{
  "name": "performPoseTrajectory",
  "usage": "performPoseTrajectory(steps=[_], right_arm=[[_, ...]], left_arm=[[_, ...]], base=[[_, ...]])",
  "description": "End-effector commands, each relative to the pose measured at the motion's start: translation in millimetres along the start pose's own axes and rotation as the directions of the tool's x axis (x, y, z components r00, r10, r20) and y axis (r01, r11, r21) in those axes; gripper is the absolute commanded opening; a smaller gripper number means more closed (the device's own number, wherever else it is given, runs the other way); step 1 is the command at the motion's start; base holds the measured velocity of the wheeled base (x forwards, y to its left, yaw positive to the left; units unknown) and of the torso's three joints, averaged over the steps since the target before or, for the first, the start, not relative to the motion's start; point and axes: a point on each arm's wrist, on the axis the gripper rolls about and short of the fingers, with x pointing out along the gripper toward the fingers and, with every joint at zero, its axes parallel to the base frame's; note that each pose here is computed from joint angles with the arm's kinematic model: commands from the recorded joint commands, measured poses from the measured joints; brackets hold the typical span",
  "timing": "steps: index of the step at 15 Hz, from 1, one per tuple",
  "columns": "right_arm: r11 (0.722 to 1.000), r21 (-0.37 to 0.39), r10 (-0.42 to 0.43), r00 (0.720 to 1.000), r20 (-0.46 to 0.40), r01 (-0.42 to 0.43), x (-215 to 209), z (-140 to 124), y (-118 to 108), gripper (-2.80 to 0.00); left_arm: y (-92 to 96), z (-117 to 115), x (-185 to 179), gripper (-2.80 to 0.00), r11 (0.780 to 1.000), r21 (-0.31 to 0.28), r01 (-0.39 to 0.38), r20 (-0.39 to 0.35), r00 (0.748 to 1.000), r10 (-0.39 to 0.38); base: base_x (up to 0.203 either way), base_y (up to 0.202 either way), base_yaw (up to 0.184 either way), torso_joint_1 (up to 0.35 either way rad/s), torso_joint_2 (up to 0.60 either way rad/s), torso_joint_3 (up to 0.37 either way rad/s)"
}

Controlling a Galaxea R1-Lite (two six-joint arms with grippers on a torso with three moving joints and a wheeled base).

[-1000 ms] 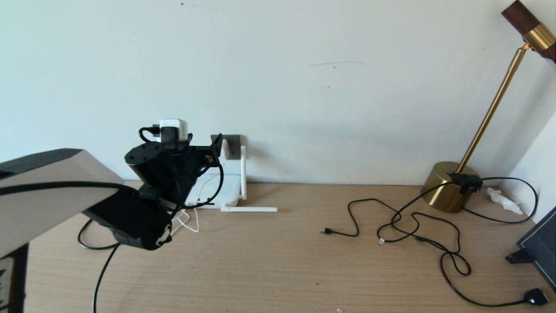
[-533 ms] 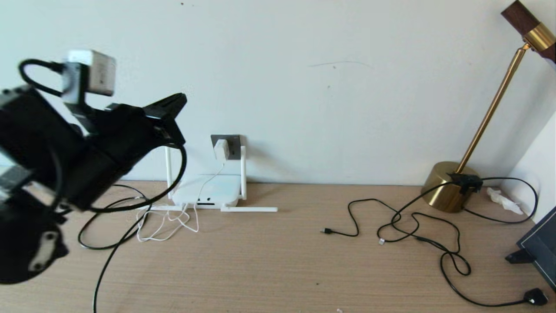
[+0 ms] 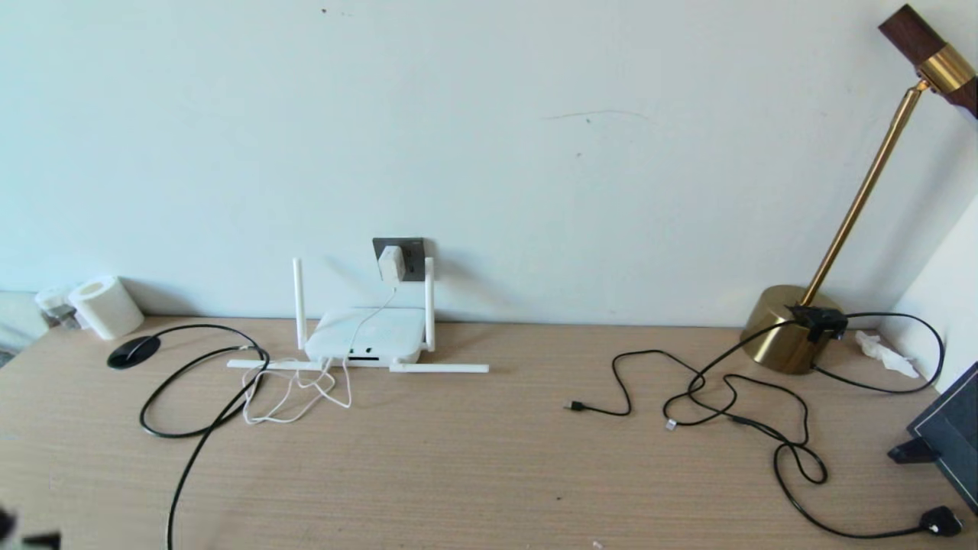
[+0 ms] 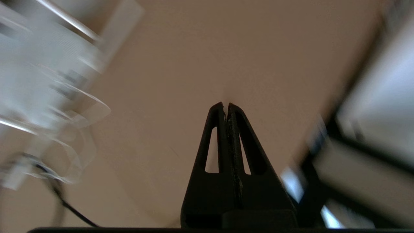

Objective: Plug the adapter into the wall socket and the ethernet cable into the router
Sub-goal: Pick up cable

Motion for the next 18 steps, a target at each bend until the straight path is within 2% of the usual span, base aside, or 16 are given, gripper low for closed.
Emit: performPoseTrajectory(steps=[1, 4, 6, 9, 10, 14, 18], right_arm=[[1.000, 0.000, 0.000, 1.000, -0.001, 0.000, 0, 0, 0, -2.80], [1.000, 0.000, 0.000, 1.000, -0.001, 0.000, 0, 0, 0, -2.80], [1.000, 0.000, 0.000, 1.000, -0.002, 0.000, 0, 0, 0, -2.80], [1.000, 0.000, 0.000, 1.000, -0.002, 0.000, 0, 0, 0, -2.80], [1.000, 0.000, -0.001, 1.000, -0.001, 0.001, 0, 0, 0, -2.80], [1.000, 0.000, -0.001, 1.000, -0.001, 0.001, 0, 0, 0, -2.80], [1.000, 0.000, 0.000, 1.000, -0.001, 0.000, 0, 0, 0, -2.80]], left_arm=[[-22.8, -32, 4, -2.80, 0.981, 0.088, 0.175, -0.180, 0.971, -0.157], [-24.4, -41, 19, -2.80, 0.958, 0.134, 0.252, -0.257, 0.943, -0.212], [-24.2, -46, 26, -2.80, 0.958, 0.139, 0.249, -0.291, 0.935, -0.201], [-17.1, -45, 46, -2.80, 0.960, 0.152, 0.236, -0.288, 0.940, -0.185], [-13.4, -43, 54, 0.00, 0.958, 0.147, 0.245, -0.299, 0.935, -0.193], [2.2, -38, 96, 0.00, 0.951, 0.146, 0.274, -0.321, 0.922, -0.216], [4.4, -47, 129, 0.00, 0.916, 0.114, 0.384, -0.409, 0.859, -0.309]], base=[[0.000, 0.000, 0.000, 0.000, 0.00, 0.000], [0.000, 0.000, 0.000, 0.000, 0.00, 0.000], [0.000, 0.000, 0.000, 0.000, 0.00, 0.000], [0.000, 0.000, 0.000, 0.000, 0.00, 0.000], [0.000, 0.000, 0.000, 0.000, 0.00, 0.000], [0.000, 0.000, 0.000, 0.000, 0.00, 0.000], [0.000, 0.000, 0.000, 0.000, 0.00, 0.000]])
